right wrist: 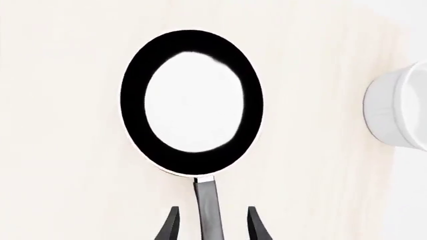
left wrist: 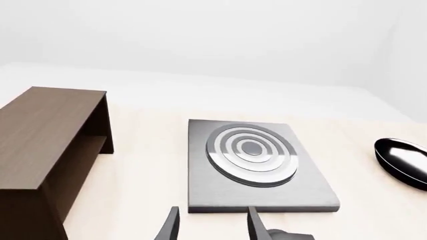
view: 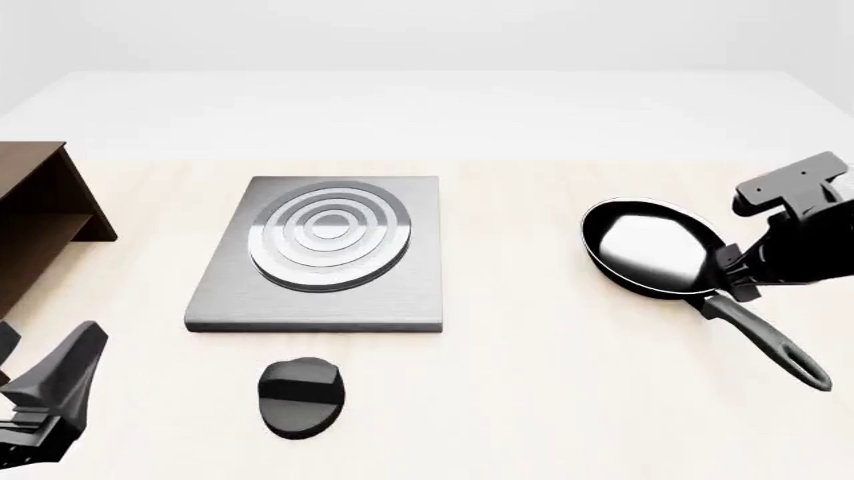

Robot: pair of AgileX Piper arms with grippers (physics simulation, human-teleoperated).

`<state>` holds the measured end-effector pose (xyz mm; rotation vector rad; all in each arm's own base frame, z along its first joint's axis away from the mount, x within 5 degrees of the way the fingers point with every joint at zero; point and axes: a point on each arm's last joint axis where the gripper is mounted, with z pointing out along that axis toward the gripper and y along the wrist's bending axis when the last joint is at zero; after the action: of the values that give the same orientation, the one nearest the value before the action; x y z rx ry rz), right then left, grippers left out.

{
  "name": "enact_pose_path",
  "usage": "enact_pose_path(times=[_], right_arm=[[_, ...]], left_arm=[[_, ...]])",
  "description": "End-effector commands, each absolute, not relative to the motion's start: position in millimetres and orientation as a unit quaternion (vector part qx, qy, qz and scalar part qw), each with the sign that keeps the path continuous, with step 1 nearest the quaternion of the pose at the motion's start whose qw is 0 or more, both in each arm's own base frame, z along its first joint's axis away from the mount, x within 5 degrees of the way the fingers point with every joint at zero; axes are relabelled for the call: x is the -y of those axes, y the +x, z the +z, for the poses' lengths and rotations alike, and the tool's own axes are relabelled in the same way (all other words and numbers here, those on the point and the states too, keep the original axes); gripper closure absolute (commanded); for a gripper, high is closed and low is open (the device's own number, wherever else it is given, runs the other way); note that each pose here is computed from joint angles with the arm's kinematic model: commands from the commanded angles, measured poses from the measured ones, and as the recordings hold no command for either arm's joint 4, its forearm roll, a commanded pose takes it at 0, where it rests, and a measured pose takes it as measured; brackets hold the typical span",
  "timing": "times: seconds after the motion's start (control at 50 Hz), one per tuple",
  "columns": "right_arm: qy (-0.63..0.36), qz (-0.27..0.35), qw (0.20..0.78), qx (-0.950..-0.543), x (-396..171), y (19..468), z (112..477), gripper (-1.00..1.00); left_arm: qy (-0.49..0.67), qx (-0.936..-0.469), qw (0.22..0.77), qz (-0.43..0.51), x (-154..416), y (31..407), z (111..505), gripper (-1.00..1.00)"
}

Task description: Turn on the stove and put the frying pan on it.

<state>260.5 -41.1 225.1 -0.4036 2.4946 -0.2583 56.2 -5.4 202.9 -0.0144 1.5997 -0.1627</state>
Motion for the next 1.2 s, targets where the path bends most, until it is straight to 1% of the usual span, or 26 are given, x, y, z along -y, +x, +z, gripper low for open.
enact_pose_path(times=[0.02, 0.24, 0.94, 1.2], right_arm=[[-0.148, -0.098, 0.279, -0.944, 48.9, 264.4, 203.1, -1.00], [-0.147, -0.096, 0.261, -0.949, 53.1, 263.9, 183.1, -1.00], [-0.136, -0.088, 0.209, -0.965, 68.8, 259.9, 136.6, -1.00], [-0.134, -0.082, 0.198, -0.968, 67.0, 257.0, 127.3, -1.00]], left_arm=[[-0.007, -0.716, 0.695, -0.072, 5.3, 56.2, 203.1, -1.00], [-0.008, -0.715, 0.696, -0.073, 5.2, 56.2, 203.3, -1.00], [-0.009, -0.714, 0.696, -0.073, 5.1, 56.2, 203.4, -1.00], [-0.009, -0.714, 0.696, -0.072, 5.1, 56.2, 203.4, -1.00]])
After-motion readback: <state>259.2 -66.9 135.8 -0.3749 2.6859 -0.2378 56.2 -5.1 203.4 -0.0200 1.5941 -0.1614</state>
